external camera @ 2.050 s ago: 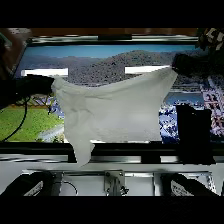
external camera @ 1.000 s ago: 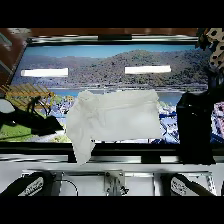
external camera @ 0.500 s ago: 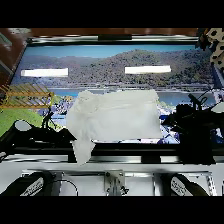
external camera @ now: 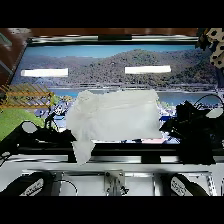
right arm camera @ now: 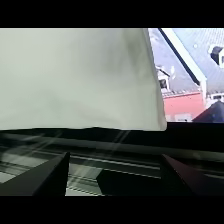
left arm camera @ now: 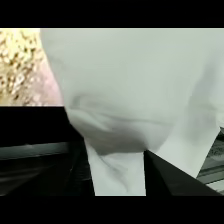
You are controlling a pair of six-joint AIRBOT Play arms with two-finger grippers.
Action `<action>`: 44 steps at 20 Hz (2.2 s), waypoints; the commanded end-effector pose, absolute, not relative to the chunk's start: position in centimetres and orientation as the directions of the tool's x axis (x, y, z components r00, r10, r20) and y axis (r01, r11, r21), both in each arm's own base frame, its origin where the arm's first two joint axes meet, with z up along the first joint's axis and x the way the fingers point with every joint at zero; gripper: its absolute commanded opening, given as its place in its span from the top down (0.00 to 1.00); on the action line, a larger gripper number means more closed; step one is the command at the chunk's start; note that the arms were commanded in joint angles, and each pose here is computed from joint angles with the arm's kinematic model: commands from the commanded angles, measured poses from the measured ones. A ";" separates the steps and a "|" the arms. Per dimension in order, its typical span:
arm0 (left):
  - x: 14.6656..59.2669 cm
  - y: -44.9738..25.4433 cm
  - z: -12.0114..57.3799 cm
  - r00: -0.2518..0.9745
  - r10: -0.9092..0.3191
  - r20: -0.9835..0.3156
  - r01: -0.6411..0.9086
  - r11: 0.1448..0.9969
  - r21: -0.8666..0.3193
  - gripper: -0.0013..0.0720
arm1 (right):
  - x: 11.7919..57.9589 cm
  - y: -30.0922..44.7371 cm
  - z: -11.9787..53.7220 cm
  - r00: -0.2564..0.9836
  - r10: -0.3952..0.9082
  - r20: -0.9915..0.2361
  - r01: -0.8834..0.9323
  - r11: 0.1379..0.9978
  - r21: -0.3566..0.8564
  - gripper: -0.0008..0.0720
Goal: Fold the shirts.
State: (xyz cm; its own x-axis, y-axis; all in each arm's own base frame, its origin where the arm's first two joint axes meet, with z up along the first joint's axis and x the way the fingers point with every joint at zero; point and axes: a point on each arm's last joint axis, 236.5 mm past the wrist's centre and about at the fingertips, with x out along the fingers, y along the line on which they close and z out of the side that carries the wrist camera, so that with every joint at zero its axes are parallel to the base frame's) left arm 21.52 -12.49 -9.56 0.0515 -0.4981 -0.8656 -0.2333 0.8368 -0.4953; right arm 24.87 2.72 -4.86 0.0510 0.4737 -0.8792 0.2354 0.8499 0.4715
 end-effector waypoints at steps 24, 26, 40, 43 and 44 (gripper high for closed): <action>36.0 -11.1 19.0 0.655 -0.417 -0.630 0.248 0.906 -0.342 0.94 | 37.6 4.9 11.2 0.625 0.365 -0.690 -0.153 0.924 0.350 0.90; 35.6 -10.7 33.0 0.840 -0.412 -0.353 0.352 0.909 -0.224 0.94 | 37.9 3.8 27.6 0.884 0.278 -0.375 -0.226 0.958 0.178 0.90; 17.2 -5.0 52.3 0.972 -0.228 0.064 0.232 0.971 -0.063 0.94 | 19.9 4.1 49.3 0.988 0.151 0.044 -0.155 0.981 0.114 0.90; 21.1 -2.7 45.8 0.979 -0.119 -0.167 0.114 0.993 -0.036 0.93 | 23.6 3.8 41.5 0.941 0.171 -0.292 -0.118 0.975 0.190 0.90; 22.7 -2.6 43.6 0.968 -0.111 -0.227 0.105 0.994 -0.036 0.94 | 25.0 3.4 38.7 0.900 0.171 -0.400 -0.095 0.975 0.202 0.90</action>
State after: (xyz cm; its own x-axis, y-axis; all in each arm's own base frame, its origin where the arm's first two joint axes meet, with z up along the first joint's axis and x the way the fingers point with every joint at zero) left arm 20.18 -4.99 49.46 0.9754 -0.2187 -0.0269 0.2162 0.9735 -0.0750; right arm 23.05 4.37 46.03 0.9782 0.1840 -0.0960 -0.1672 0.9727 0.1608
